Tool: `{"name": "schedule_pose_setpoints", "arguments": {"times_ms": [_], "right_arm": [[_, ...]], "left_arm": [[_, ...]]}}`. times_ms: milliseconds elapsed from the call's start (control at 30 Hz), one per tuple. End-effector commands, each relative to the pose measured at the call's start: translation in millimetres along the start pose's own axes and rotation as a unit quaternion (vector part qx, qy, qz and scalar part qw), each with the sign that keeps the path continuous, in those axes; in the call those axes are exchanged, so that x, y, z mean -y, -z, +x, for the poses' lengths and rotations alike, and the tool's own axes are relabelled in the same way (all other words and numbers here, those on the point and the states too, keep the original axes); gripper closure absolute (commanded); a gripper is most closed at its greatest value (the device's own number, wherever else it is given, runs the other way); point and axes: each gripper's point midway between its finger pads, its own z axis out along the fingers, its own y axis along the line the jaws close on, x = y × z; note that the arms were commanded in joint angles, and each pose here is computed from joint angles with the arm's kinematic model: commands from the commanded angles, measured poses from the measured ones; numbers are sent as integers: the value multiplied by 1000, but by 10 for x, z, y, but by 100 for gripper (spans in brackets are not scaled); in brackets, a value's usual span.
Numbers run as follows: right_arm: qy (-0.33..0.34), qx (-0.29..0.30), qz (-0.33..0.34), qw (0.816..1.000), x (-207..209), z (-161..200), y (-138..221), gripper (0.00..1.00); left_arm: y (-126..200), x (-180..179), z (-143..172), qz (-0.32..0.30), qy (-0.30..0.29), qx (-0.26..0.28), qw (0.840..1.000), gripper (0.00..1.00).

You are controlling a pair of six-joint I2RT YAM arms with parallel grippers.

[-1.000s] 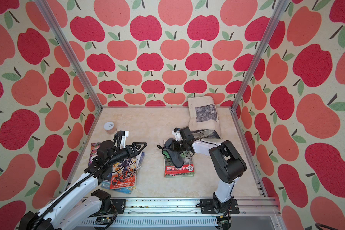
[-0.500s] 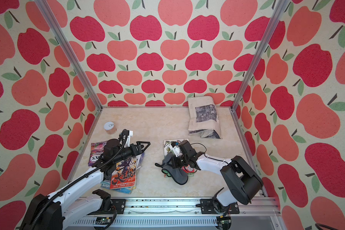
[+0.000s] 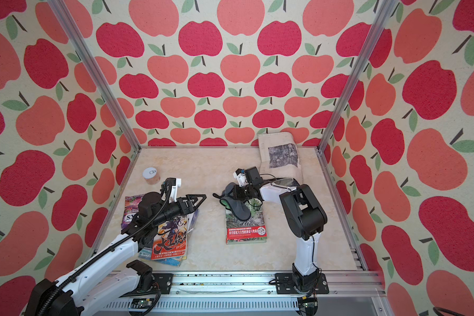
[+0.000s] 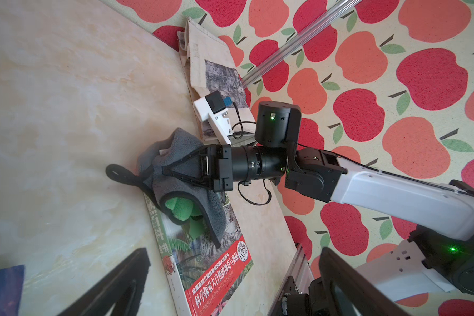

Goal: Wipe the cover of the book
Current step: Wipe the dirt from the cover of the book.

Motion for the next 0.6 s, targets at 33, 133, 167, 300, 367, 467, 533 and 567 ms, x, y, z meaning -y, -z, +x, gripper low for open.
{"name": "schedule_pose_setpoints", "arguments": {"times_ms": [33,133,167,300,367,467,533,567], "right_arm": [[-27,-24,21,999,197,187,-102,100],[-35,-20,17,999,218,391,-21,100],[-36,-21,16,999,227,475,10,100],[-48,-32,-2,998,207,846,139,100],[-53,-29,-9,998,194,1035,242,100],[-51,-17,-2,999,209,1200,426,100],[-41,-12,22,999,264,1256,544,100],[-35,-8,45,998,318,1267,604,100]], "left_arm": [[55,53,-45,0,-14,13,1000,1],[54,61,-56,0,-18,14,1000,1],[44,48,-50,-2,-19,12,1000,1],[-38,16,-58,-3,-19,5,1000,1],[-100,8,-61,0,-18,-2,1000,1],[-172,8,-65,5,-13,-10,1000,1],[-202,6,-66,6,-11,-13,1000,1],[-211,16,-71,7,-11,-13,1000,1]]}}
